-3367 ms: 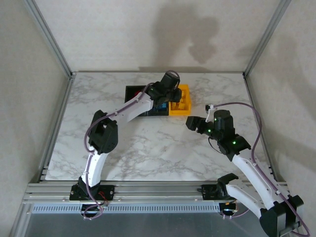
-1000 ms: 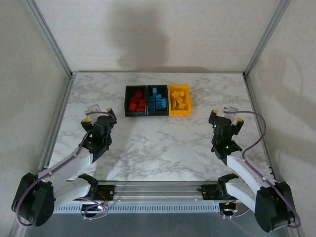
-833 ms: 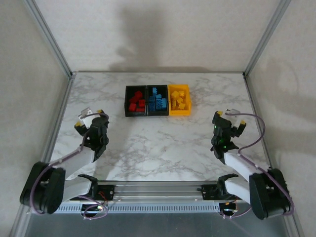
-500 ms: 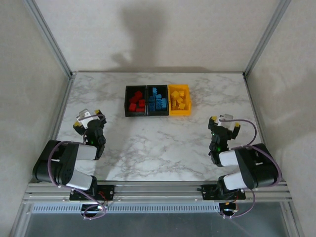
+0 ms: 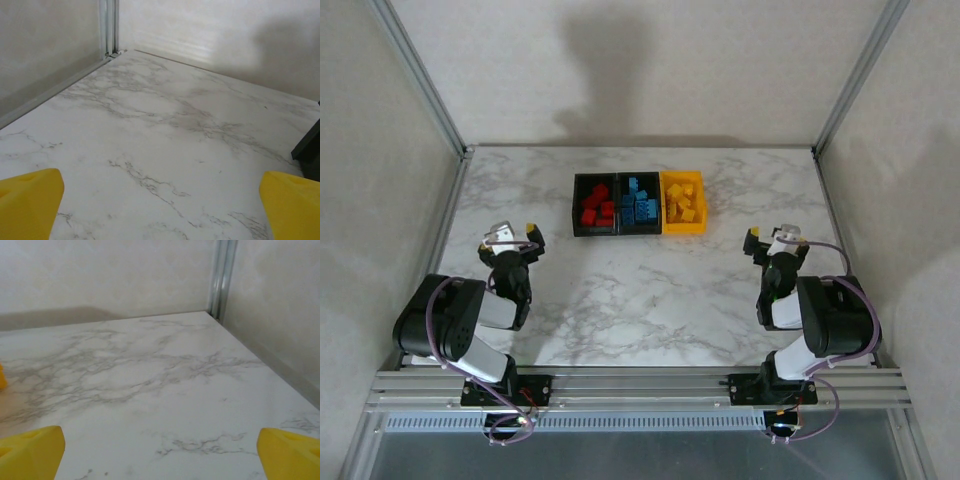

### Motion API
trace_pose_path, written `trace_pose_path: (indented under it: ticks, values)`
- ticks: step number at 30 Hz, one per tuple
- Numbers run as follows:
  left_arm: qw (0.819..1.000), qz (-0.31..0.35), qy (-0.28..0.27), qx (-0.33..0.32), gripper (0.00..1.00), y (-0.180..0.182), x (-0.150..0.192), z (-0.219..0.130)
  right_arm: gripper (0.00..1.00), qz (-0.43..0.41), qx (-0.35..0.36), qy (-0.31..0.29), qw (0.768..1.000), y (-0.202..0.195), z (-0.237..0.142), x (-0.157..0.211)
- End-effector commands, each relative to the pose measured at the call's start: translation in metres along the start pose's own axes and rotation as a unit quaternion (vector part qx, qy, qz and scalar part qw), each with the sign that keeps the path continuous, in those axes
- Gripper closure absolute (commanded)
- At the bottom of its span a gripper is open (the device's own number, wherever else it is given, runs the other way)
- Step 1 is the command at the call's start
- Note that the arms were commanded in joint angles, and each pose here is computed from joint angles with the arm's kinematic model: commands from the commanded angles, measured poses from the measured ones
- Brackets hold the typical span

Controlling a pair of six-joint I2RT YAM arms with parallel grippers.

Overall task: Sort the legos into containers by color
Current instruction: Reset both arms

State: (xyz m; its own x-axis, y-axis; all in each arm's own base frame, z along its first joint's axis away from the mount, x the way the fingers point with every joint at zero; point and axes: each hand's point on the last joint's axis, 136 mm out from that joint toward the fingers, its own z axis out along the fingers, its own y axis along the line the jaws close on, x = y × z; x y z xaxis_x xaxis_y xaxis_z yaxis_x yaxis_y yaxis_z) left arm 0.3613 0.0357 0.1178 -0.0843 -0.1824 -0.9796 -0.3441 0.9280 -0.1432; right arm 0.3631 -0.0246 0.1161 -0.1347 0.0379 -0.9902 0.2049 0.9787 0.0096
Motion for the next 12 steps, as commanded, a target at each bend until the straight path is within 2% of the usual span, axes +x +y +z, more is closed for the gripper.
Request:
trace_pose_path:
  ticks: [1, 12]
  values:
    - [1.0, -0.004, -0.028, 0.012, 0.01, -0.0048, -0.0152, 0.0008, 0.01, 0.014, -0.017, -0.019, 1.0, 0.0069, 0.0029, -0.0108]
    - [1.0, -0.004, -0.028, 0.011, 0.0, -0.0051, -0.0147, 0.0, 0.01, 0.015, -0.025, -0.014, 0.999, 0.0084, 0.0039, -0.0099]
